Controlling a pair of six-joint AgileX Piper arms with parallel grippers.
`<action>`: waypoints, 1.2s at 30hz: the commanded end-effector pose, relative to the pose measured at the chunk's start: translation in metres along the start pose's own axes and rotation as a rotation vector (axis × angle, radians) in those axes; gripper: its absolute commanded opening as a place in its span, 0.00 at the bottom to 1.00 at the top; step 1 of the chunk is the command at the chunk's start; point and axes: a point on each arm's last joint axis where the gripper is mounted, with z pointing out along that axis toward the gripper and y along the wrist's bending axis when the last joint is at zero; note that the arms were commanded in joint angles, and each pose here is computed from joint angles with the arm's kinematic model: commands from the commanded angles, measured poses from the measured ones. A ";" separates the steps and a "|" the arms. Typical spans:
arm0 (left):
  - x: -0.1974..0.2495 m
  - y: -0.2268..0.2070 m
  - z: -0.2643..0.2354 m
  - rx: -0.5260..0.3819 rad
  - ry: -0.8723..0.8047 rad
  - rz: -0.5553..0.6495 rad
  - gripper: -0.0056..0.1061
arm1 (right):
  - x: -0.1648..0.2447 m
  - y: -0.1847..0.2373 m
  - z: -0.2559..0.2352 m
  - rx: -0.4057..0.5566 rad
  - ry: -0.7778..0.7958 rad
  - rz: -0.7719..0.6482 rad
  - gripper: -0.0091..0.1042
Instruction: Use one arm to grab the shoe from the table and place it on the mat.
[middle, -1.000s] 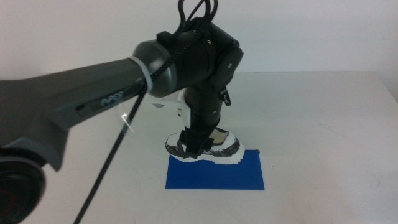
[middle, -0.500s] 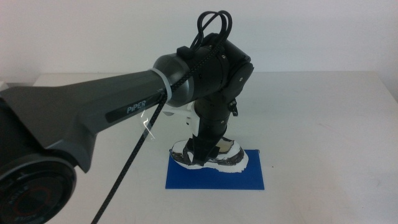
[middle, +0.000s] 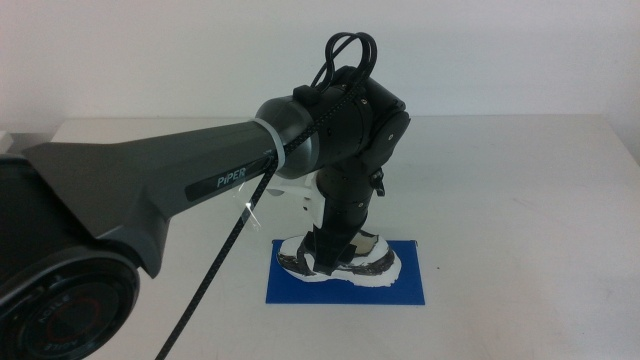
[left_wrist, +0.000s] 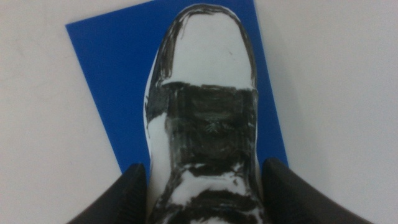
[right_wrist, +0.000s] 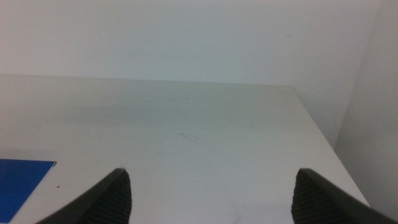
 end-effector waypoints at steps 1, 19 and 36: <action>-0.007 0.004 -0.031 0.000 -0.016 -0.029 0.04 | -0.011 0.000 -0.003 0.004 -0.109 -0.021 0.67; 0.000 0.000 -0.028 0.001 0.028 -0.040 0.75 | -0.011 0.000 -0.003 0.004 -0.109 -0.021 0.67; -0.021 0.004 -0.113 0.196 0.082 -0.063 0.77 | -0.011 0.000 -0.003 0.004 -0.109 -0.021 0.67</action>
